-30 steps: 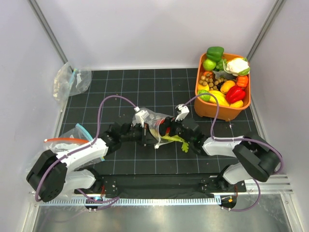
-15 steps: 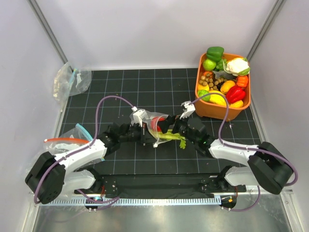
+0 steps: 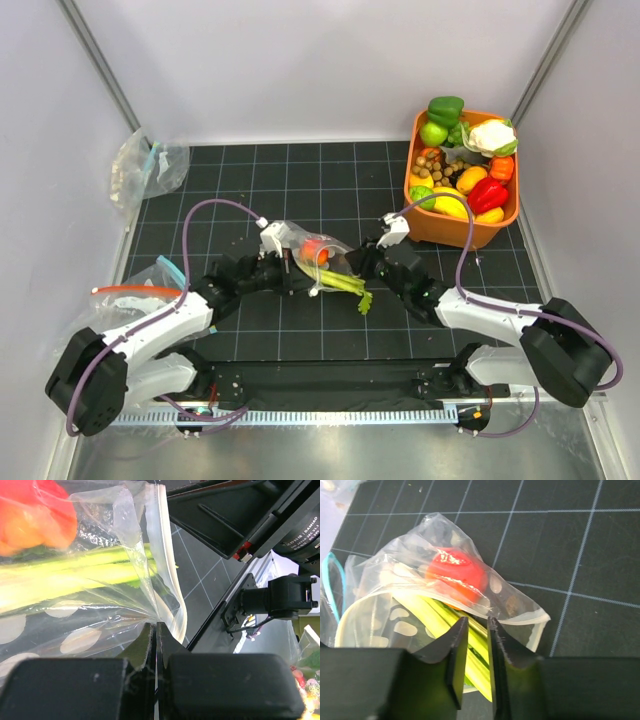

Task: Place the food in the zip-top bag and seal the zipper
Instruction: Place the fake fruit in the zipper food storage bag, then pick up the fake vegetable from the bin.

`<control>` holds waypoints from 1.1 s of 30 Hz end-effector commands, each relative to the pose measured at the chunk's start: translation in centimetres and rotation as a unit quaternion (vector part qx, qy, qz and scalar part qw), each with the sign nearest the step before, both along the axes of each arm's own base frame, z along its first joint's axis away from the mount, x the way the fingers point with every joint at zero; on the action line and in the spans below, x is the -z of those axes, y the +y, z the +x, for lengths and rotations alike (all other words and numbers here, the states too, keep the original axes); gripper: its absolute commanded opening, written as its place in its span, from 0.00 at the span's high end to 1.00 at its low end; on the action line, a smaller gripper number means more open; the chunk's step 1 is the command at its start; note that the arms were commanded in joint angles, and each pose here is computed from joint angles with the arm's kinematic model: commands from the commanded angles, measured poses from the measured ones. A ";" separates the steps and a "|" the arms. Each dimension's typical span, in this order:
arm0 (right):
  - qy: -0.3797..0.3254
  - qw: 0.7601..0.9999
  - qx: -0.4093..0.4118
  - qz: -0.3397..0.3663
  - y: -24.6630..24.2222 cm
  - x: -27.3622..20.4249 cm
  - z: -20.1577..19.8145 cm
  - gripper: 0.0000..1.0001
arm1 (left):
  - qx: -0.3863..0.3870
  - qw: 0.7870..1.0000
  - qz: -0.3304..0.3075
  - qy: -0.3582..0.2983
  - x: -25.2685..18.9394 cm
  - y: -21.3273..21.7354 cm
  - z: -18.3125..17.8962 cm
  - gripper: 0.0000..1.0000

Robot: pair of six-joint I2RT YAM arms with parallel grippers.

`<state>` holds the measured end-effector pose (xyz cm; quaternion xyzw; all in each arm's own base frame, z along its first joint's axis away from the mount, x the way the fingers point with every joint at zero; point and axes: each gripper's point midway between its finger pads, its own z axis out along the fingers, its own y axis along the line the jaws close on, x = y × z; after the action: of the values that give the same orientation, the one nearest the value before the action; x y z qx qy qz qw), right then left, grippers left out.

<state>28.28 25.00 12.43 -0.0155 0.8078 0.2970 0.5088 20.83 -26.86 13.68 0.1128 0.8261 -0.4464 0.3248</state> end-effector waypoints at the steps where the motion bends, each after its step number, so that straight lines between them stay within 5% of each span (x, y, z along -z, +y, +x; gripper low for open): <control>1: -0.015 1.000 0.022 0.009 0.1 -1.9 1.1 0.73 | 0.001 1.000 -0.005 -0.013 -0.7 -0.2 0.4 1.00; 14: -0.088 0.970 0.220 -0.059 -9.9 -10.2 2.0 0.70 | -0.017 0.999 0.028 -0.002 0.7 0.4 1.0 1.00; 19: -0.082 0.942 0.311 -0.096 -13.2 -10.1 3.3 0.45 | -0.014 1.000 0.023 -0.004 0.2 0.4 0.9 1.00; 23: -0.057 0.914 0.385 -0.118 -15.9 -10.9 5.2 0.02 | -0.015 1.000 0.021 -0.007 0.0 0.5 0.8 1.00; 33: 0.012 0.863 0.491 -0.123 -23.9 -12.6 11.6 0.00 | -0.016 1.000 0.025 0.001 0.4 0.5 0.7 1.00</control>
<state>38.91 2.46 23.22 0.2952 0.7579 -0.0839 0.5756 20.79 -25.96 11.51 0.1035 0.8519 -0.4113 0.3073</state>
